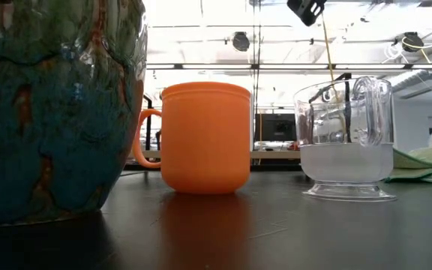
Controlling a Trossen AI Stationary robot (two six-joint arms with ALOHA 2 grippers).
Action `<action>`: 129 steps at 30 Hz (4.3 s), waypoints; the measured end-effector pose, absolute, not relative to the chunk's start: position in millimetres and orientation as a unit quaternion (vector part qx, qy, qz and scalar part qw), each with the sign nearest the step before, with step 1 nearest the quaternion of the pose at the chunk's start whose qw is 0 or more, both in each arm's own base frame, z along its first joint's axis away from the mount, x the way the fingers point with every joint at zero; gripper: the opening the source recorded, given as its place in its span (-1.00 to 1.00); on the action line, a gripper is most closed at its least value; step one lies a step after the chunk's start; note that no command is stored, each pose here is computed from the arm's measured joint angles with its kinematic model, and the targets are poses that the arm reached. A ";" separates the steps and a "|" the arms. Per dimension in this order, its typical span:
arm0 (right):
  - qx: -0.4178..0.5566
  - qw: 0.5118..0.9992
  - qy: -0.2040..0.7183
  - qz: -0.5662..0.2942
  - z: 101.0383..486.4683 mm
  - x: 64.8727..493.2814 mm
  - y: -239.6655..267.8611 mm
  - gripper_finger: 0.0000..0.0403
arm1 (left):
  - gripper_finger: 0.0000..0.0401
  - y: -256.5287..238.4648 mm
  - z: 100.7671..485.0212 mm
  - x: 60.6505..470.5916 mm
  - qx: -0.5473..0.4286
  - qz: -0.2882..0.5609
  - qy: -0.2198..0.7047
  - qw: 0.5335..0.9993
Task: Stack small to large cups/mugs on shelf
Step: Put the transparent mug on the shelf
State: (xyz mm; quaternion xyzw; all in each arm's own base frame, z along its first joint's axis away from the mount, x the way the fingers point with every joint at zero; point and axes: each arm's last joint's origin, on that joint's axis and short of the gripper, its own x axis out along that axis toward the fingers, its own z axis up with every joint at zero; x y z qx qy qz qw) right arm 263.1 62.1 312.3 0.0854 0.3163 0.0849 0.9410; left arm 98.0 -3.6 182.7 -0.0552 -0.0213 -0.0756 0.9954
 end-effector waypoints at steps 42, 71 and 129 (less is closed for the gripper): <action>0.209 0.813 0.534 0.100 239.6 293.6 73.1 -0.37 | -0.87 -3.6 179.8 98.1 -0.052 -0.074 -0.006 0.996; 0.187 0.802 0.558 0.102 216.5 303.6 79.6 -0.14 | -0.87 -3.6 175.6 98.1 -0.055 -0.073 0.016 0.996; 0.155 0.865 0.471 0.070 261.1 286.9 63.3 -1.00 | -0.87 -3.6 174.8 98.1 -0.051 -0.073 0.019 0.996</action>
